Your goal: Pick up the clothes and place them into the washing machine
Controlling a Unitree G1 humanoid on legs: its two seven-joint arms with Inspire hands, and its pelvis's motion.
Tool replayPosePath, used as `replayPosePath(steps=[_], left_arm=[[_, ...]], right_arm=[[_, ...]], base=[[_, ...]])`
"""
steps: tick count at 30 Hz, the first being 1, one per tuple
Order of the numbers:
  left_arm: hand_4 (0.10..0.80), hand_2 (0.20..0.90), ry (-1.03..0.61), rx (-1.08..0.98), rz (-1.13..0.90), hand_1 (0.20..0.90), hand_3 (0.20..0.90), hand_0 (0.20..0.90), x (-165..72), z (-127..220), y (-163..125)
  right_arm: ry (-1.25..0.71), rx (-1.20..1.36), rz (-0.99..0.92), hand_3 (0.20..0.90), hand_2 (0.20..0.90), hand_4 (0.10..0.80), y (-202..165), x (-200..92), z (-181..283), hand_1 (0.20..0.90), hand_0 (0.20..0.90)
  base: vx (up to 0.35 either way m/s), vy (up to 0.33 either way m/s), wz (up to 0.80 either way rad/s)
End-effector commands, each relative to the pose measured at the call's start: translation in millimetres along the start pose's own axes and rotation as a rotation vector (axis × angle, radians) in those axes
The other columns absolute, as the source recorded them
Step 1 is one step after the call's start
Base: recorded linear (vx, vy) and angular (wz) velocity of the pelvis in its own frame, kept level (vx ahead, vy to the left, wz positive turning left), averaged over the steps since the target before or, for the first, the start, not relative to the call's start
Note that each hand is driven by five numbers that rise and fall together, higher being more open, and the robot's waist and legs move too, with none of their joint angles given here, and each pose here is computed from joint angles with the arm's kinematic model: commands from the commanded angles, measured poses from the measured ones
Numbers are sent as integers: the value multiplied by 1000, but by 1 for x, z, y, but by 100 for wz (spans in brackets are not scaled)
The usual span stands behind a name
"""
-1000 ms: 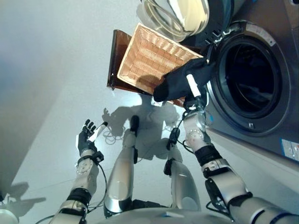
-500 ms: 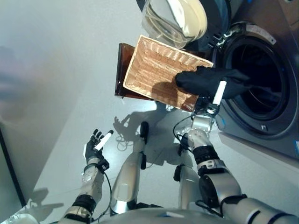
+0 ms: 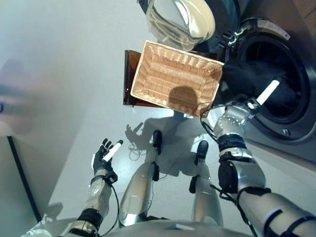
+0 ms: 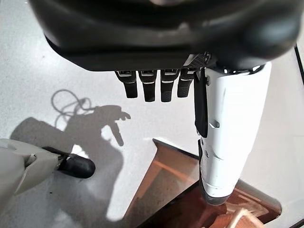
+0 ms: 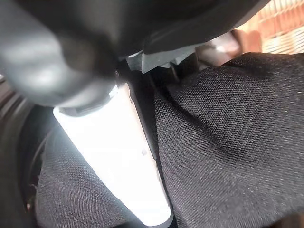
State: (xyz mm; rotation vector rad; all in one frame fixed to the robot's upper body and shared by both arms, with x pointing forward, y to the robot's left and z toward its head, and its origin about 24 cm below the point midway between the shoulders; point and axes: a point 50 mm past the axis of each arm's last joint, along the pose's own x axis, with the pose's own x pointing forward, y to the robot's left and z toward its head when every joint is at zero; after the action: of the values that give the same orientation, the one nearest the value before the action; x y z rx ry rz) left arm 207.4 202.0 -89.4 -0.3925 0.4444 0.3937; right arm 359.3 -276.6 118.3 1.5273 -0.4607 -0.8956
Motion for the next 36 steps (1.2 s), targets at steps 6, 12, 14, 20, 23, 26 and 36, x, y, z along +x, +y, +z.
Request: replayPosePath(steps=[6, 12, 14, 20, 23, 26, 36], left_arm=[[800, 900, -50, 33, -36, 900, 900, 900, -7, 5, 11], [800, 900, -55, 29, -80, 900, 900, 900, -8, 7, 7], [800, 900, -66, 35, -98, 900, 900, 900, -9, 10, 8], [800, 900, -87, 43, -127, 900, 900, 900, -10, 15, 5], [800, 900, -95, 41, -135, 900, 900, 900, -9, 17, 3], [800, 900, -112, 39, -148, 900, 900, 900, -9, 22, 0], [800, 900, -177, 23, -190, 900, 900, 900, -7, 37, -12]], right_arm=[[-227, 57, 214, 200, 200, 300, 113, 22, 69, 200, 200], [-285, 86, 244, 200, 200, 300, 152, 22, 97, 200, 200], [-314, 75, 276, 200, 200, 300, 175, 17, 111, 200, 200], [-368, 68, 381, 200, 200, 300, 229, -3, 135, 200, 200], [-387, 66, 422, 200, 200, 300, 246, -13, 139, 200, 200], [-418, 28, 472, 200, 200, 300, 263, -25, 142, 200, 200], [-394, -60, 489, 200, 200, 300, 267, -27, 130, 200, 200]], base=[[-12, -13, -6], [-5, -9, -4], [-5, -3, -4], [-3, -8, 2], [0, 0, 0], [-5, -8, -2], [-7, -1, -1]])
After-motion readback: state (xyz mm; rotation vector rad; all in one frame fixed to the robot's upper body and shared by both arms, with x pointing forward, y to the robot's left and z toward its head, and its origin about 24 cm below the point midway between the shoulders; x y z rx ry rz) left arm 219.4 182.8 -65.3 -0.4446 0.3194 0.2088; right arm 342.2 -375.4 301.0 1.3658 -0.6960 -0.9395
